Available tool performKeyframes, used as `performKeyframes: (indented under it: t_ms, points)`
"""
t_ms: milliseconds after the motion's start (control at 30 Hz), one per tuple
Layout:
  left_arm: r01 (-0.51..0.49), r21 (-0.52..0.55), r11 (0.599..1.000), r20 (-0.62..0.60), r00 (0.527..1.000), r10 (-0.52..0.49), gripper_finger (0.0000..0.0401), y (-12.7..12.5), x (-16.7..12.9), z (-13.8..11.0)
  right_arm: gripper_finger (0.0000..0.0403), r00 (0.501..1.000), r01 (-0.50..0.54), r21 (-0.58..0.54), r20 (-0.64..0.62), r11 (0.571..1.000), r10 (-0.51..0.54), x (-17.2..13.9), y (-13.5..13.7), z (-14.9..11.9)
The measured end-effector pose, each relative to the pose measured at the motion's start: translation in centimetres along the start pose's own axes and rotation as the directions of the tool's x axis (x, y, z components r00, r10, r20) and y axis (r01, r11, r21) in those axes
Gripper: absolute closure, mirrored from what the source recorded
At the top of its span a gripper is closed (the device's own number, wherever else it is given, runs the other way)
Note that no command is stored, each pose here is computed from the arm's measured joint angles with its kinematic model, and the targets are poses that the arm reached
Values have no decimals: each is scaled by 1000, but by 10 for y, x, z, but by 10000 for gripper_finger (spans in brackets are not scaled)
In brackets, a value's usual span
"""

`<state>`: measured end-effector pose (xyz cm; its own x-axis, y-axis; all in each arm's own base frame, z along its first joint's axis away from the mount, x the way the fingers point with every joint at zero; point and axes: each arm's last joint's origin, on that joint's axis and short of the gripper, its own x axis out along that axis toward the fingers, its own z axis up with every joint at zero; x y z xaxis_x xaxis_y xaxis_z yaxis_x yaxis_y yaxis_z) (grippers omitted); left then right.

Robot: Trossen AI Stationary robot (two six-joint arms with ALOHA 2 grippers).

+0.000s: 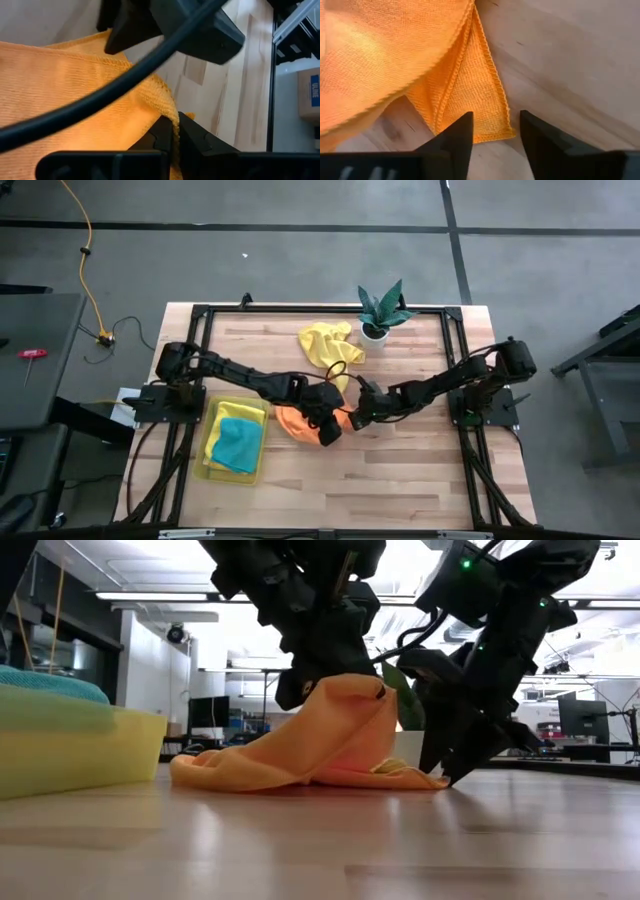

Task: Fold microfiber towels
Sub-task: Move the orange microfiber cloth to the bottom center of the table

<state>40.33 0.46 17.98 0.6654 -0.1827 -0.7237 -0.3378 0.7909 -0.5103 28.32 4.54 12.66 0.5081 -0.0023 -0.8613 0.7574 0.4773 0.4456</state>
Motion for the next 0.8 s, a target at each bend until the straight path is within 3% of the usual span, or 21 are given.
performKeyframes:
  t_ms: [167, 300, 400, 467, 600, 800]
  points:
    - [-5, -11, 1000, 10, 1000, 5, 394, 5, -1, 4, 314, 1000, 11, -17, -3, 1000, -11, 0, -1, -1]
    - [8, -21, 1000, 13, 1000, -7, 394, 9, -3, 8, 384, 999, 45, -48, -6, 998, -46, -1, -4, -2]
    - [55, -32, 998, 12, 998, -54, 394, 12, -12, 15, 393, 997, 59, -71, -44, 996, -63, -12, -5, -7]
    - [66, -40, 997, 10, 998, -65, 394, 14, -26, 20, 399, 998, 53, -89, -15, 995, -55, -32, -4, -8]
    - [96, 44, 994, 112, 989, -100, 394, 8, -67, 36, 401, 996, 4, -105, 86, 994, 5, -85, -5, -6]
    - [48, 160, 986, 260, 962, -89, 394, 0, -120, 48, 402, 951, -194, -179, 205, 964, 230, -156, -13, -2]
